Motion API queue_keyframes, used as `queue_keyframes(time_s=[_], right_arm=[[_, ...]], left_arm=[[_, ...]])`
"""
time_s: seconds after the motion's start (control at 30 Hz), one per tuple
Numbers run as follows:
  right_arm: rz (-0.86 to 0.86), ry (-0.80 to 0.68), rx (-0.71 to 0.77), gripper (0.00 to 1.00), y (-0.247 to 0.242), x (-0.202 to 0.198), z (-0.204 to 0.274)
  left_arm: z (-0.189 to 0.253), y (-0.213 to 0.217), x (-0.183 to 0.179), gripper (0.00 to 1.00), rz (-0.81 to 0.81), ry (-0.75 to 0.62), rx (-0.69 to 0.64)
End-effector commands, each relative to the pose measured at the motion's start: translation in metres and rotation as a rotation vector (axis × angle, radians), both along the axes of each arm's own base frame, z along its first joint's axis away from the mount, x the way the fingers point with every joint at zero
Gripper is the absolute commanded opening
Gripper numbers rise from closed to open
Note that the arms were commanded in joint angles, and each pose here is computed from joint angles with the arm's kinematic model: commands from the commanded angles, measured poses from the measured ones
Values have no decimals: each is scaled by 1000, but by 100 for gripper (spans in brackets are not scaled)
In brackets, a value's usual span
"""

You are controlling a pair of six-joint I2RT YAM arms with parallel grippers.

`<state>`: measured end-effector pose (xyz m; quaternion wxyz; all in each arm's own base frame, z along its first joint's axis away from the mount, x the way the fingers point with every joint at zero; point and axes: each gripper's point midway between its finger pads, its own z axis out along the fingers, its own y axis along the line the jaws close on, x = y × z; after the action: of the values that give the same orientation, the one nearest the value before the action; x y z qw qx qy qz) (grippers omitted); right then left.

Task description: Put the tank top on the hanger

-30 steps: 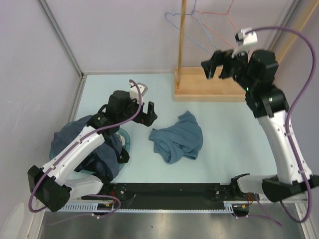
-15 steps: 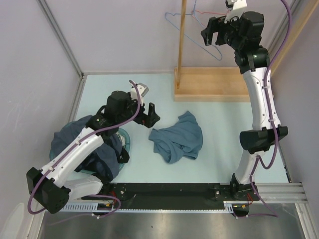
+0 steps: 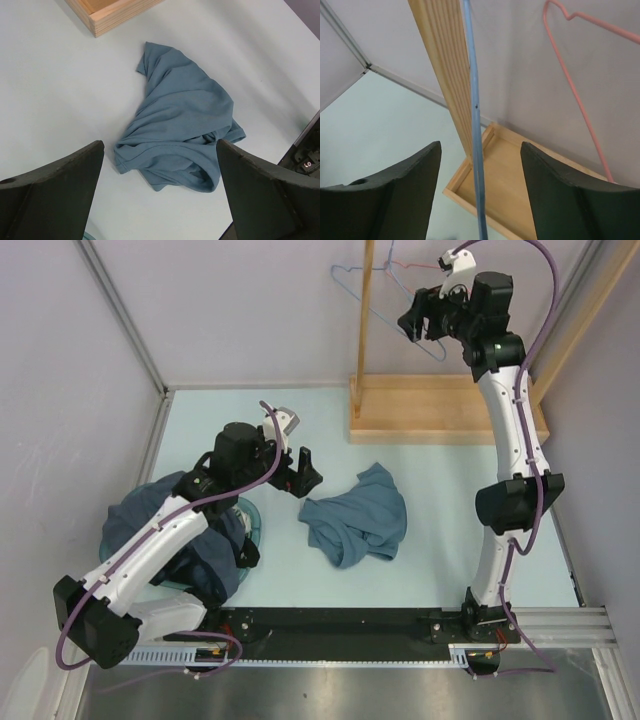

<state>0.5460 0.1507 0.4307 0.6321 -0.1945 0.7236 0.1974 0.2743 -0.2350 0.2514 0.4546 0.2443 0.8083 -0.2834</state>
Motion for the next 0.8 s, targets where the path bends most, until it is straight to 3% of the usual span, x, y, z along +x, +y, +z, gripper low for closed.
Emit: queue_keyframes(time_s=[0.0, 0.03, 0.07, 0.2, 0.37, 0.77], right_arm=[[-3, -107, -35, 66, 9, -10, 34], [-22, -111, -50, 58, 7, -9, 33], [-27, -110, -58, 41, 10, -11, 33], [-81, -117, -89, 33, 7, -11, 35], [-140, -127, -112, 1, 6, -13, 39], [-280, -256, -13, 0, -6, -29, 102]], left_arm=[[7, -5, 1, 99, -16, -13, -36], [6, -5, 0, 99, -17, -10, -37], [6, -5, 0, 99, -17, -10, -37], [7, -5, 0, 99, -19, -8, -41], [7, -6, -1, 99, -22, -6, -43], [6, -6, 0, 100, -21, -3, -36]])
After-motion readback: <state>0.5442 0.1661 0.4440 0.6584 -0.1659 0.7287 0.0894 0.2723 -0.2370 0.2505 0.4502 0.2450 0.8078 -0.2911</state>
